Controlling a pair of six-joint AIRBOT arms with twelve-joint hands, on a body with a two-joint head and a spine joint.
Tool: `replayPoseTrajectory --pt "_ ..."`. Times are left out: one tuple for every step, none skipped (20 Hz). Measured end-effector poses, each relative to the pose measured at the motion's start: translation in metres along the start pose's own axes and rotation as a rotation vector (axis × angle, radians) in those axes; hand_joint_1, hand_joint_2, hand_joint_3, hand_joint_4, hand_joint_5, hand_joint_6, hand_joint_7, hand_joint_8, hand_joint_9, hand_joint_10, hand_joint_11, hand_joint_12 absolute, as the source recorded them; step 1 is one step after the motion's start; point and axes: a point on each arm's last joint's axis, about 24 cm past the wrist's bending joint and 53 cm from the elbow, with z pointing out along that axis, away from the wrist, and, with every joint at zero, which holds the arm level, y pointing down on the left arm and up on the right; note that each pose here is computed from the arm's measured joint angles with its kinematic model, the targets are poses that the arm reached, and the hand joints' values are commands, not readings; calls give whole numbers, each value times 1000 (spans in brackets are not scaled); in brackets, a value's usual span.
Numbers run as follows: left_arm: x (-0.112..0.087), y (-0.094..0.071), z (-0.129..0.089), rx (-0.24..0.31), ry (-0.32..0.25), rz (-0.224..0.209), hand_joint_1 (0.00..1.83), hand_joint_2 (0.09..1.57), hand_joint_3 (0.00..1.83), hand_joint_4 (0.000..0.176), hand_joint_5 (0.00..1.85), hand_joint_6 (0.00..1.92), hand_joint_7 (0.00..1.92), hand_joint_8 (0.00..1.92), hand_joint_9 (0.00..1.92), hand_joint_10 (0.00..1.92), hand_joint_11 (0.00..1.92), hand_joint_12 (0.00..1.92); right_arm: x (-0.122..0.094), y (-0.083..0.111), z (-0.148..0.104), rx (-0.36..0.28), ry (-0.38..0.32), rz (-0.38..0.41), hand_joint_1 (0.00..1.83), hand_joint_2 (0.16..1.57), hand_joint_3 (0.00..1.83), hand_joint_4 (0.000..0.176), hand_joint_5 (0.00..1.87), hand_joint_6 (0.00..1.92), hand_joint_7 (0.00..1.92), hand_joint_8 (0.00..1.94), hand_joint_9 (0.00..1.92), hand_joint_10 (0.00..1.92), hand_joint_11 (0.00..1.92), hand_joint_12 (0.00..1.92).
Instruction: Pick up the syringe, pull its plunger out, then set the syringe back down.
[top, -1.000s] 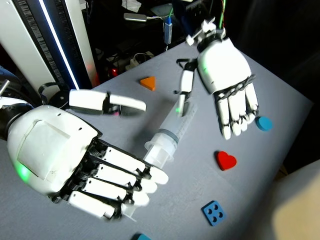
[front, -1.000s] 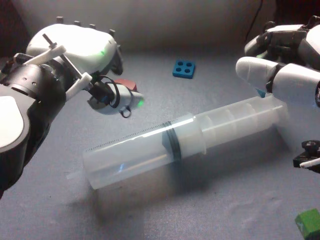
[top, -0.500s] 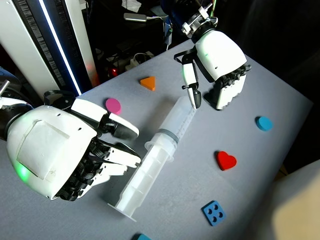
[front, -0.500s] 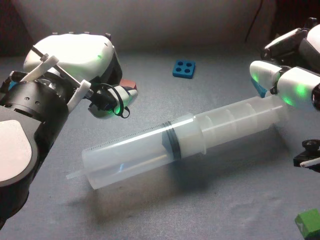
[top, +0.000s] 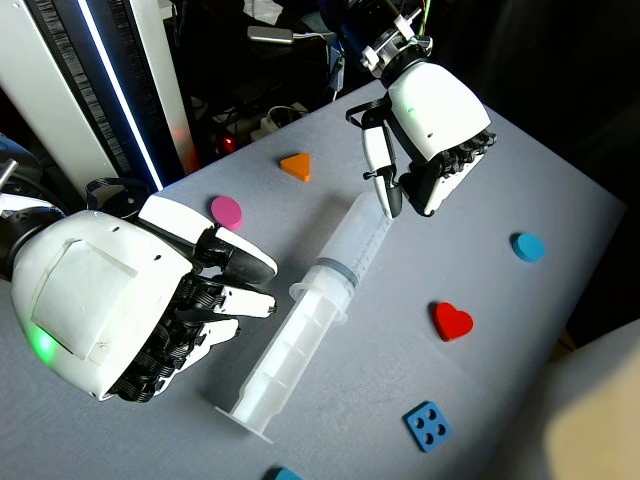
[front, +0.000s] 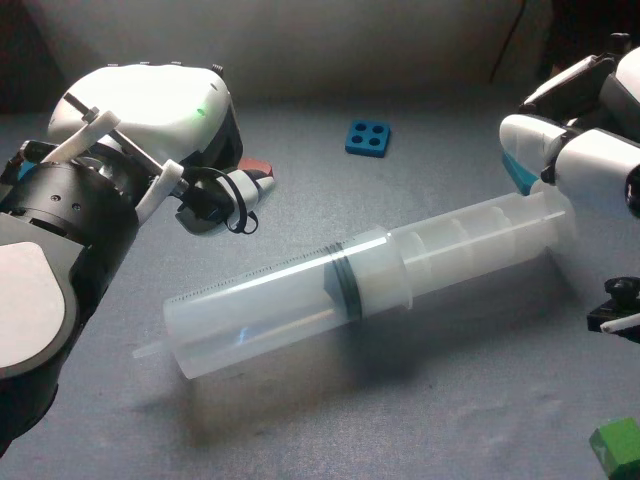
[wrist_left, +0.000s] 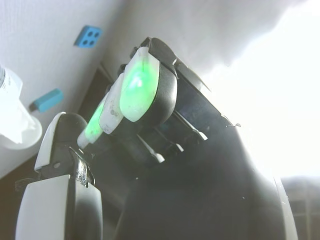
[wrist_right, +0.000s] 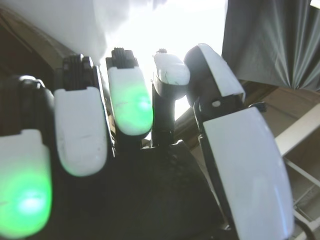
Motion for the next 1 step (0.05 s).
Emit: replayPoseTrajectory --pt "0 0 0 0 0 0 777 1300 0 0 1220 1921 1364 1921 1442 1921 1497 1921 0 0 0 0 -1 0 595 1490 0 176 1233 1921 1503 1941 1703 1921 1876 1921"
